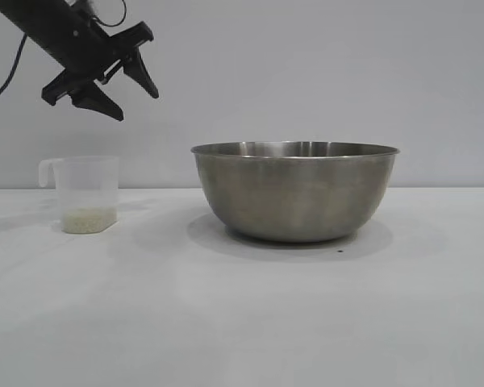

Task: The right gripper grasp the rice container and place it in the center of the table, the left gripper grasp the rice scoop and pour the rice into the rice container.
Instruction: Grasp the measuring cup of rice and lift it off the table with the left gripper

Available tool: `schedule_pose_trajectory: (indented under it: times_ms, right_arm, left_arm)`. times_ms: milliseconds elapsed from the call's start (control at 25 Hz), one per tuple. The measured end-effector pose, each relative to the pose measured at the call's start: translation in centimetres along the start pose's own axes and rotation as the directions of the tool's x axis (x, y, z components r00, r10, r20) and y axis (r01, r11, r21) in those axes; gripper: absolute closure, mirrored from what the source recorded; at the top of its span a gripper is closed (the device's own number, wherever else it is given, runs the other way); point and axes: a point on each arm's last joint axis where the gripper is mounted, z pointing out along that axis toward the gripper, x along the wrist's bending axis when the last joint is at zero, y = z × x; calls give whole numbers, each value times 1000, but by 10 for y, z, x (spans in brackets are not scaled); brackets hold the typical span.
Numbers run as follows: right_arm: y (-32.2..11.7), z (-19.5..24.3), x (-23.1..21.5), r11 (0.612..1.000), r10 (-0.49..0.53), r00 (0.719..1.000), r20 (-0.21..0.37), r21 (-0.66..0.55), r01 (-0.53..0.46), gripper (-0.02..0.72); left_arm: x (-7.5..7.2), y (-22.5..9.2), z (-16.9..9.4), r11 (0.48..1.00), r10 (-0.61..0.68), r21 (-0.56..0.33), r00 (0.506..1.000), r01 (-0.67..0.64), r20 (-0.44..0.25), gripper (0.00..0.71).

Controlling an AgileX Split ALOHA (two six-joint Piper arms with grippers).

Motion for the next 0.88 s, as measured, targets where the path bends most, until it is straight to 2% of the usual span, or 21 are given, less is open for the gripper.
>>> schedule_pose_trajectory:
  times_ms: [160, 360, 600, 720, 880]
  right_arm:
    - [0, 0, 0, 1000, 0, 1000, 0, 0, 0, 178]
    - [0, 0, 0, 1000, 0, 1000, 0, -2, 0, 178]
    - [0, 0, 0, 1000, -1, 1000, 2, -2, 1, 178]
    - [0, 0, 0, 1000, -1, 1000, 2, -2, 1, 178]
    - [0, 0, 0, 1000, -1, 1000, 2, -2, 1, 178]
  left_arm:
    - [8, 8, -7, 992, -125, -12, 991, 125, 51, 252]
    - [14, 12, -10, 988, -151, -10, 987, 152, 64, 252]
    - [16, 6, -11, 997, 53, 53, 997, -55, 52, 252]
    - [20, 2, -11, 977, 185, 101, 982, -186, 20, 252]
    - [30, 0, -17, 957, 256, 143, 967, -253, -6, 252]
